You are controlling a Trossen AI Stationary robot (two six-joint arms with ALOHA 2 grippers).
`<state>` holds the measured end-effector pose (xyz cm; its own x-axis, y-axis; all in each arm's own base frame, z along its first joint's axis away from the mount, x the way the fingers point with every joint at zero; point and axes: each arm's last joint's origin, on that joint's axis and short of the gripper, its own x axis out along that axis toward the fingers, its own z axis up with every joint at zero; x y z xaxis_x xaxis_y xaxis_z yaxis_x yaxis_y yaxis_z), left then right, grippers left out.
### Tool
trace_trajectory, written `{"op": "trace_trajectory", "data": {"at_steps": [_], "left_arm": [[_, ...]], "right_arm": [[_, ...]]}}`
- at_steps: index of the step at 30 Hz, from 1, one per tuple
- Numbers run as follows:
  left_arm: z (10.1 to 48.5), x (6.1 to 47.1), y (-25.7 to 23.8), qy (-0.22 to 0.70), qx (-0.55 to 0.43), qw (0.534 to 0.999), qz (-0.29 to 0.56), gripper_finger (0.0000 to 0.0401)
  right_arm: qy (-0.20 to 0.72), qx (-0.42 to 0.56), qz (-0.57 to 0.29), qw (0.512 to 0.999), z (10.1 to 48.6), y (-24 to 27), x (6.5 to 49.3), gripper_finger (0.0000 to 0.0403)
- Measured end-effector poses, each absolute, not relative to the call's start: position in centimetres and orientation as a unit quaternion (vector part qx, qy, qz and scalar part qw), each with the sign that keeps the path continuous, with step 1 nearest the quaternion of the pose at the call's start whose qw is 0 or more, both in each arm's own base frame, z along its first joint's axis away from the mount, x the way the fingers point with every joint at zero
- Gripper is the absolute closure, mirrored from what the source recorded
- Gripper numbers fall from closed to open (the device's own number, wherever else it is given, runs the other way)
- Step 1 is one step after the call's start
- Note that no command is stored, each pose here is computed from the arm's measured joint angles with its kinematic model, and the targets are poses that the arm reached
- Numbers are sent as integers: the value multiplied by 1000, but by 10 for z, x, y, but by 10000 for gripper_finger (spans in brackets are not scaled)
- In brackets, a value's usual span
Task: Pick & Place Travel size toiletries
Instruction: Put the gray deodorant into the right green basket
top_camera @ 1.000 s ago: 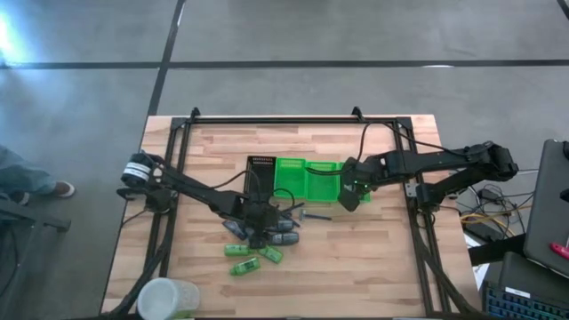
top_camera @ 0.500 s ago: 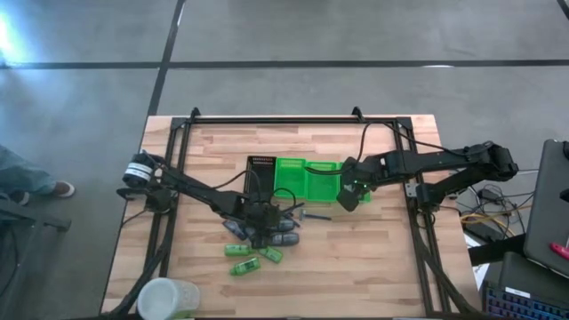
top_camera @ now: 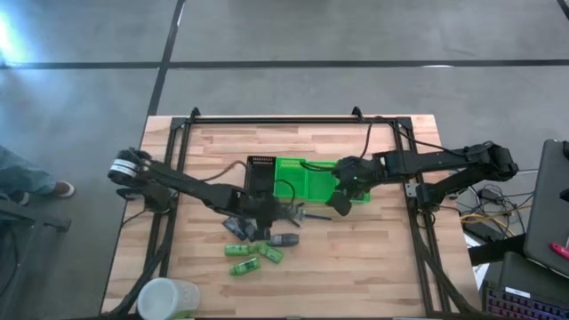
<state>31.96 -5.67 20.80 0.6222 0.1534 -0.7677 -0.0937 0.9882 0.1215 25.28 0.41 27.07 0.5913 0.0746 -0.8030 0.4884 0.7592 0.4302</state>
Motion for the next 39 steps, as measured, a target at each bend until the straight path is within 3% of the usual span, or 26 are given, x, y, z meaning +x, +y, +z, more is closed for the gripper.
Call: {"op": "trace_trajectory", "data": {"at_steps": [5,11,39], "left_arm": [[247,306,-48,349,37,924,150,213],[273,308,-46,263,30,952,153,213],[277,364,-30,257,81,952,142,213]], "right_arm": [[379,365,-112,843,279,1,262,35],[291,429,-108,848,292,-13,273,35],[282,459,-130,832,301,-24,273,35]]}}
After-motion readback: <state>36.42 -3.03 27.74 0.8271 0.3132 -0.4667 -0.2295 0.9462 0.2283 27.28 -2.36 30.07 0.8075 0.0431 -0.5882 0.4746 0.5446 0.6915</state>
